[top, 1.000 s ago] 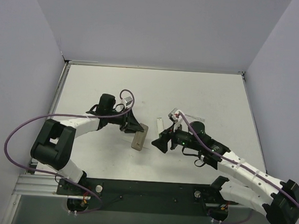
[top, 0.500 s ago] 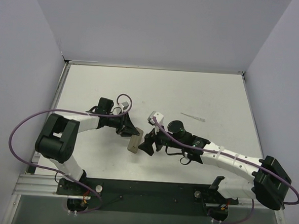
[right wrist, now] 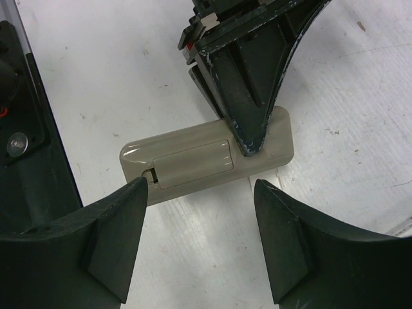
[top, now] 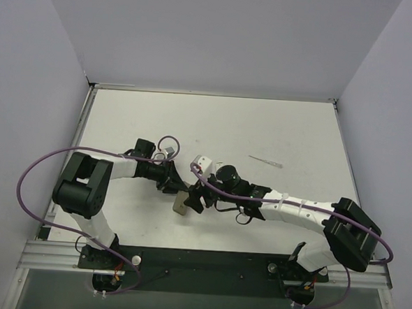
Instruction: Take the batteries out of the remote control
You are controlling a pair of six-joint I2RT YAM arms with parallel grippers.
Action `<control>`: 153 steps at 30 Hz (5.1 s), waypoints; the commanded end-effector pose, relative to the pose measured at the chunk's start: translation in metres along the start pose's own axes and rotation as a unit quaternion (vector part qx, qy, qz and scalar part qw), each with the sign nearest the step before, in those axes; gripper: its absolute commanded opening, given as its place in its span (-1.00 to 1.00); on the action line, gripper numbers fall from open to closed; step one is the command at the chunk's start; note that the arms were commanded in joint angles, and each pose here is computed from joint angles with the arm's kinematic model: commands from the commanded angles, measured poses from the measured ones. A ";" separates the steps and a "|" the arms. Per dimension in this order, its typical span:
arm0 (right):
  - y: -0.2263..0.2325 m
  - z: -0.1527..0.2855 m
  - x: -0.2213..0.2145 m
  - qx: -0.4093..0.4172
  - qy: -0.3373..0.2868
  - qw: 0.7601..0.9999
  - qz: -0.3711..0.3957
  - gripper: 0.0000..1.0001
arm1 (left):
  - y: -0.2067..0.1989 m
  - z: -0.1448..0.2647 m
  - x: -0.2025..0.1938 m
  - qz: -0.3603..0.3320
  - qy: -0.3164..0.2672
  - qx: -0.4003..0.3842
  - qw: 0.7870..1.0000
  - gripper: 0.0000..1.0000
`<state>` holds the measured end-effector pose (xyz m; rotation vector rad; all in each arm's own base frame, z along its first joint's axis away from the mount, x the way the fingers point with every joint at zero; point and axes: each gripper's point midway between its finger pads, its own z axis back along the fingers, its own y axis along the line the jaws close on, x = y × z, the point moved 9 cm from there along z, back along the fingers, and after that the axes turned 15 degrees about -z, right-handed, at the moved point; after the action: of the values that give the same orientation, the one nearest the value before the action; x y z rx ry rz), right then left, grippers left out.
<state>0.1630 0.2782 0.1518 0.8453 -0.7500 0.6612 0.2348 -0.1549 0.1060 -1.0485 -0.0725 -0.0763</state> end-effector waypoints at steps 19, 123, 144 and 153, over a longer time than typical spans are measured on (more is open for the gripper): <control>0.020 -0.021 0.007 0.014 -0.019 0.999 0.042 0.14 | -0.001 0.004 0.007 -0.012 0.003 0.011 1.000 -1.00; 0.040 -0.024 -0.013 -0.242 -0.030 0.929 0.277 -0.36 | 0.007 -0.003 0.001 0.019 0.021 -0.008 1.000 -1.00; 0.028 -0.013 -0.002 -0.079 0.011 0.991 0.109 -0.10 | 0.004 -0.002 0.002 0.006 0.021 -0.014 1.000 -1.00; 0.030 -0.018 -0.004 -0.031 0.031 0.995 0.085 -0.10 | 0.000 -0.002 0.001 -0.002 0.023 -0.021 1.000 -1.00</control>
<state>0.1434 0.2990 0.1419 0.6221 -0.8074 0.8120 0.2335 -0.1532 0.0941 -1.0340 -0.0129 -0.0622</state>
